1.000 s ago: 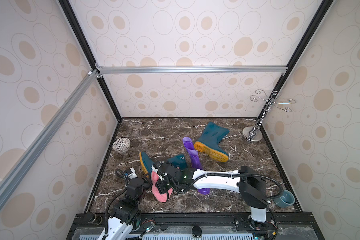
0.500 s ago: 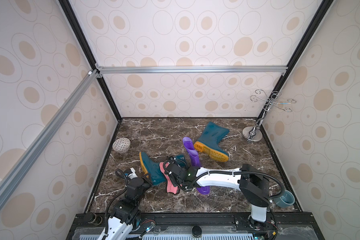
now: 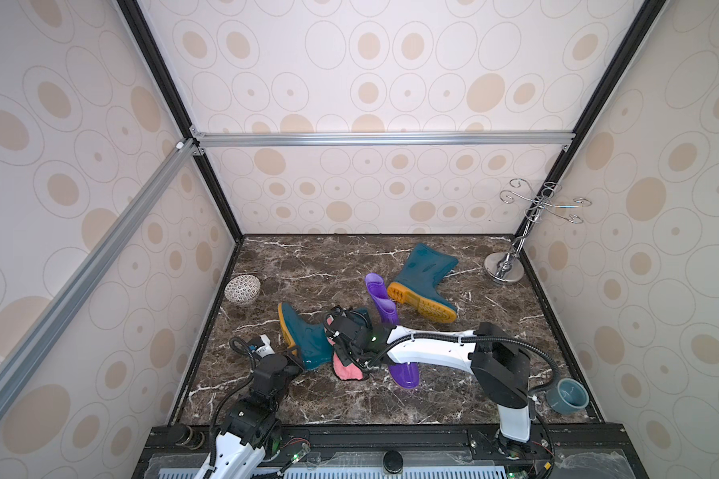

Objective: Wipe the rubber boots with a cloth
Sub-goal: Wipe the dirt off the rubber boot.

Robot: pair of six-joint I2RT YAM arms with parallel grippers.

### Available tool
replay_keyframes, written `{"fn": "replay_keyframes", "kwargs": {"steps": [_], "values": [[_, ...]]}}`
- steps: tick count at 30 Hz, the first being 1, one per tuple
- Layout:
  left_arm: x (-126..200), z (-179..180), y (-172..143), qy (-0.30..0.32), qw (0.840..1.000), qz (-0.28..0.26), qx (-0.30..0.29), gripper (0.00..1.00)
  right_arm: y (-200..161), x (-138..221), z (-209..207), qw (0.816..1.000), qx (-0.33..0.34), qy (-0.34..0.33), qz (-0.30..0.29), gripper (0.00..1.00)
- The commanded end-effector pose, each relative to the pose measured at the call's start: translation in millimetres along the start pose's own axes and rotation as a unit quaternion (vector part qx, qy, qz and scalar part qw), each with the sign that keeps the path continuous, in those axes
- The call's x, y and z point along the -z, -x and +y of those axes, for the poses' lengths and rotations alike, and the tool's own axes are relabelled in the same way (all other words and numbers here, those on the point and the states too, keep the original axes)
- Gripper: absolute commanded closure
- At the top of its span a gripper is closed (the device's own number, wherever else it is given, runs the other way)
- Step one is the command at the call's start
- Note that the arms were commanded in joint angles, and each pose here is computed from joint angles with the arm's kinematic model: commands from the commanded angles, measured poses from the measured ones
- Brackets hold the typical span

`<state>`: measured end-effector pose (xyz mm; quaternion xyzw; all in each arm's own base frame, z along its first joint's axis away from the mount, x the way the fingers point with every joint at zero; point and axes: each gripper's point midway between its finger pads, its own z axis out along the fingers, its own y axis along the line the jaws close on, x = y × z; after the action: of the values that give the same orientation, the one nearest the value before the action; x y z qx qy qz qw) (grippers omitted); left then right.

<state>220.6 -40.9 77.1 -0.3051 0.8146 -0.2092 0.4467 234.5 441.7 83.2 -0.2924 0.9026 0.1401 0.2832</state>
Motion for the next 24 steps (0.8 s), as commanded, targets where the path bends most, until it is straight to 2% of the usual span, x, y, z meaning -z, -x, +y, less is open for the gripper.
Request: {"fn": "replay_keyframes", "kwargs": {"steps": [1, 4, 6, 9, 15, 19, 24], "values": [[-8.0, 47.0, -30.8, 0.071, 0.997, 0.034, -0.011, 1.0, 26.3, 32.1, 64.6, 0.991, 0.001, 0.125, -0.037, 1.0], [-8.2, 46.8, -31.0, 0.07, 0.997, 0.034, -0.012, 1.0, 37.8, 54.9, 90.9, 0.979, -0.02, 0.197, -0.047, 1.0], [-8.3, 46.5, -30.9, 0.07, 0.997, 0.034, -0.012, 1.0, 44.5, 61.5, 90.7, 0.978, -0.028, 0.2, -0.058, 1.0], [-8.2, 46.5, -31.1, 0.07, 0.997, 0.035, -0.013, 1.0, 46.1, 55.0, 67.8, 0.985, -0.034, 0.15, -0.075, 1.0], [-8.2, 45.7, -31.0, 0.068, 0.997, 0.035, -0.013, 1.0, 18.8, 21.4, 8.8, 0.995, -0.064, 0.068, -0.028, 1.0], [-8.3, 46.5, -30.6, 0.07, 0.997, 0.034, -0.012, 1.0, 8.8, 26.1, -28.5, 0.999, -0.035, -0.025, -0.033, 1.0], [-8.4, 46.3, -31.1, 0.069, 0.997, 0.035, -0.012, 1.0, 3.8, 43.9, -60.9, 0.994, -0.012, -0.098, -0.041, 1.0]]}}
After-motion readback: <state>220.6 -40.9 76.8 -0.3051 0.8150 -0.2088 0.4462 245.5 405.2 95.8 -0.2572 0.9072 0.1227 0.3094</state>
